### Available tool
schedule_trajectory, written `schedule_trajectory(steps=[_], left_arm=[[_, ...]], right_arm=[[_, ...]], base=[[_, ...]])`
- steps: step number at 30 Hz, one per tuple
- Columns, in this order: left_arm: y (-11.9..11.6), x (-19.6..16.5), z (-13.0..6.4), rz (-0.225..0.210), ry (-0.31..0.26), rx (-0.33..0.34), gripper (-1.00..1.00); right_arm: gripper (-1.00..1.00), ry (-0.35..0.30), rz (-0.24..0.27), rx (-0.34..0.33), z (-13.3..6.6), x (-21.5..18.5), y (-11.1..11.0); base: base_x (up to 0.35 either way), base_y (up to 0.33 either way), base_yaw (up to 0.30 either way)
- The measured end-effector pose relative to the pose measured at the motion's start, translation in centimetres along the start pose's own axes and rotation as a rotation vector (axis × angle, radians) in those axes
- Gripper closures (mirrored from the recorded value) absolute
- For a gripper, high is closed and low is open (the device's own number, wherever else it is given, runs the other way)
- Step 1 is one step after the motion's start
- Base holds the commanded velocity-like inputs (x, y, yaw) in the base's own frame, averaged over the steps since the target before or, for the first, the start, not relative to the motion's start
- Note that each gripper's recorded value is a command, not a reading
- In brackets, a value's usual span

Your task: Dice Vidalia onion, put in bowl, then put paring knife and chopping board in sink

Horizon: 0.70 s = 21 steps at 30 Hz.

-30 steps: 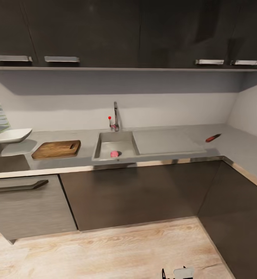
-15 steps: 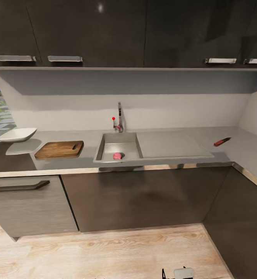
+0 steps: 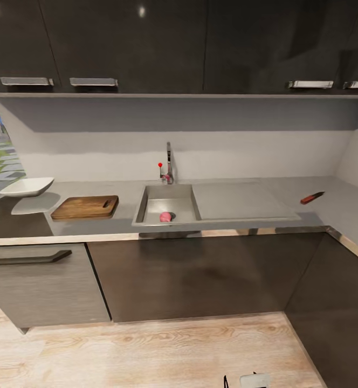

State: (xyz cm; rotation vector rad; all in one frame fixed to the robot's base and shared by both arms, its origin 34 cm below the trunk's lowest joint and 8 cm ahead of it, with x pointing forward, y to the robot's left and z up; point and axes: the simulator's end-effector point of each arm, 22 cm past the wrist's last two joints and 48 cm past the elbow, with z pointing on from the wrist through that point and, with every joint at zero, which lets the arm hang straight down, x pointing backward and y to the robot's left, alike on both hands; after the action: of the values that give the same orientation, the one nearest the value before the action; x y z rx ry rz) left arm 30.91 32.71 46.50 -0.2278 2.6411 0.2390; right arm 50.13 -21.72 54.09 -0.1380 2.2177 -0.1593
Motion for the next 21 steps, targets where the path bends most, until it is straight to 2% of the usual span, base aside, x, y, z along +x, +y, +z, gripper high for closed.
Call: schedule_trajectory(steps=[6, 17, 21], left_arm=[[-1.5, 5.1, -1.6, 0.010, 0.106, 0.019, -1.00], [-2.6, 8.3, -3.1, 0.013, 0.172, 0.033, -1.00], [-2.6, 7.8, -2.8, 0.015, 0.172, 0.033, -1.00]], right_arm=[[-1.00, 0.029, -0.010, -0.001, 0.1, 0.7, -0.2], [-1.00, 0.050, -0.017, 0.000, 0.0, 1.2, -0.3], [-1.00, 0.050, -0.017, -0.001, 0.0, 1.2, -0.3]], base=[[0.000, 0.000, 0.000], [0.000, 0.000, 0.000], [0.000, 0.000, 0.000]])
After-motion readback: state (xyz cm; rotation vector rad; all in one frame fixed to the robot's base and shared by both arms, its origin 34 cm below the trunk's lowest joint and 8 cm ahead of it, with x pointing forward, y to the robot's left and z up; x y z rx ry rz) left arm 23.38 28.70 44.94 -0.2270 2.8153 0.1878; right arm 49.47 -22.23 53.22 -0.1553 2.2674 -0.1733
